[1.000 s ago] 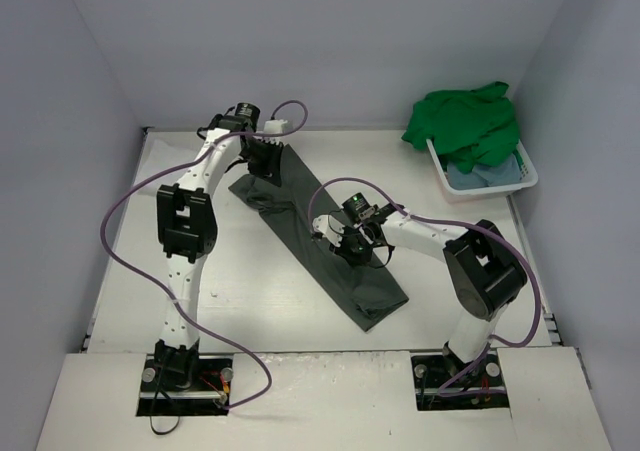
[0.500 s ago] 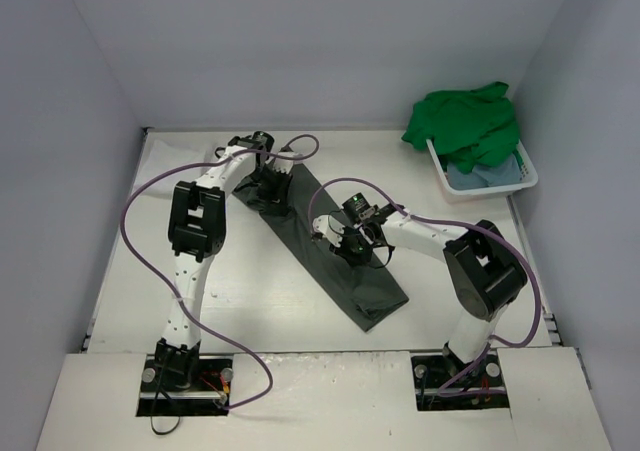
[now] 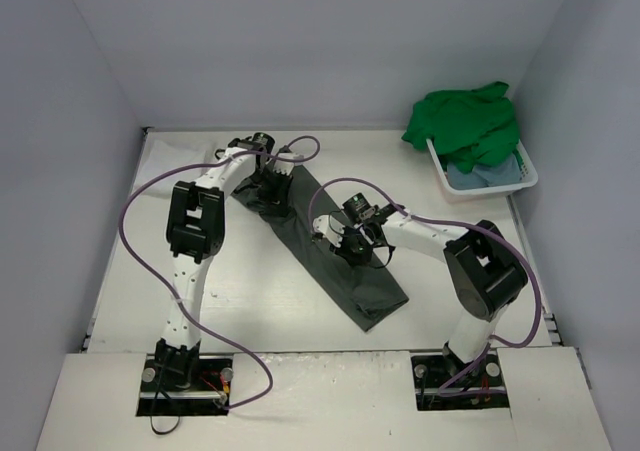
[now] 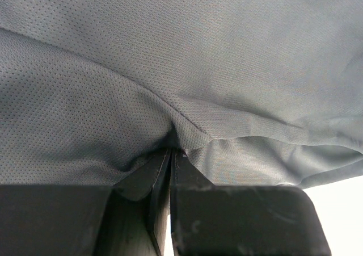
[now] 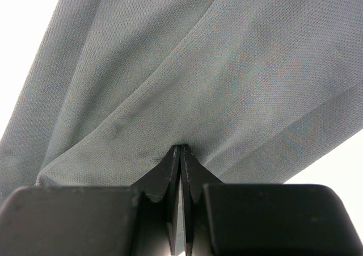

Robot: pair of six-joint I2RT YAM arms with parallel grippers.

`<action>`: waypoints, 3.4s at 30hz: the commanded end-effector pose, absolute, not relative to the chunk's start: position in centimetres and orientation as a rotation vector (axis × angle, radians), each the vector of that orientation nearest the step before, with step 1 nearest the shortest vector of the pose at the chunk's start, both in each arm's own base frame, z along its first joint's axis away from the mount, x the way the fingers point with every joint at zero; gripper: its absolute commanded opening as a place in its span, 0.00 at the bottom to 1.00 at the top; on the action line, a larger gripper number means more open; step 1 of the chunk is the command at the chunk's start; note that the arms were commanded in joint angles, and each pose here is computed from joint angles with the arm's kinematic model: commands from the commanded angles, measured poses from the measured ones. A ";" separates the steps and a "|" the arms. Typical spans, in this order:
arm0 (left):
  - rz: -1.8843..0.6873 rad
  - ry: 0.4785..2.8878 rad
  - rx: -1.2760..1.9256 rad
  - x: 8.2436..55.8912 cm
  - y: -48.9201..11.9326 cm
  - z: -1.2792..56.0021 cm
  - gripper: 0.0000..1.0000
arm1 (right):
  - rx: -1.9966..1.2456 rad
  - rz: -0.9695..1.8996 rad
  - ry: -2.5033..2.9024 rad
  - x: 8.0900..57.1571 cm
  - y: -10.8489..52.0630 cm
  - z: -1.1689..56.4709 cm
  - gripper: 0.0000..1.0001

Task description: Fold and stack the t-shirts

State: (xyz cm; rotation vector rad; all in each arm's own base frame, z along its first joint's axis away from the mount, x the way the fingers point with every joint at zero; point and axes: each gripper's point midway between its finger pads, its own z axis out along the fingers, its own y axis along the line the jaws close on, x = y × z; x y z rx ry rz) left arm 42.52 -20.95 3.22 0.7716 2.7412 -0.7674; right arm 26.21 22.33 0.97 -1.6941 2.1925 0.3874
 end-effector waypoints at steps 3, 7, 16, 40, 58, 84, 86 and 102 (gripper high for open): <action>-0.530 2.809 0.831 43.8 -18.3 1.0 0.00 | -1.754 0.418 2.207 24.3 21.5 0.9 0.00; -0.530 2.810 0.834 44.6 -18.0 0.7 0.00 | -1.806 0.423 2.188 23.1 22.1 1.3 0.00; -0.436 2.757 0.812 48.2 -17.5 1.0 0.00 | -1.952 0.448 2.092 19.6 26.0 1.8 0.00; -0.473 2.682 0.735 51.0 -22.8 1.8 0.44 | -2.021 0.434 2.059 21.4 31.7 -0.5 0.00; -0.514 2.305 0.751 47.4 -20.1 23.6 0.64 | -1.481 0.397 1.997 31.0 30.2 13.7 0.45; -0.525 2.075 0.291 29.6 -3.2 27.3 0.72 | -1.127 0.375 2.134 34.5 17.9 11.2 0.66; -0.518 2.084 0.277 29.7 -2.8 26.8 0.72 | -1.141 0.380 2.125 34.3 18.4 11.3 0.67; -0.686 2.270 0.137 30.0 -0.9 20.0 0.73 | -1.295 0.369 2.081 31.7 21.9 10.7 0.67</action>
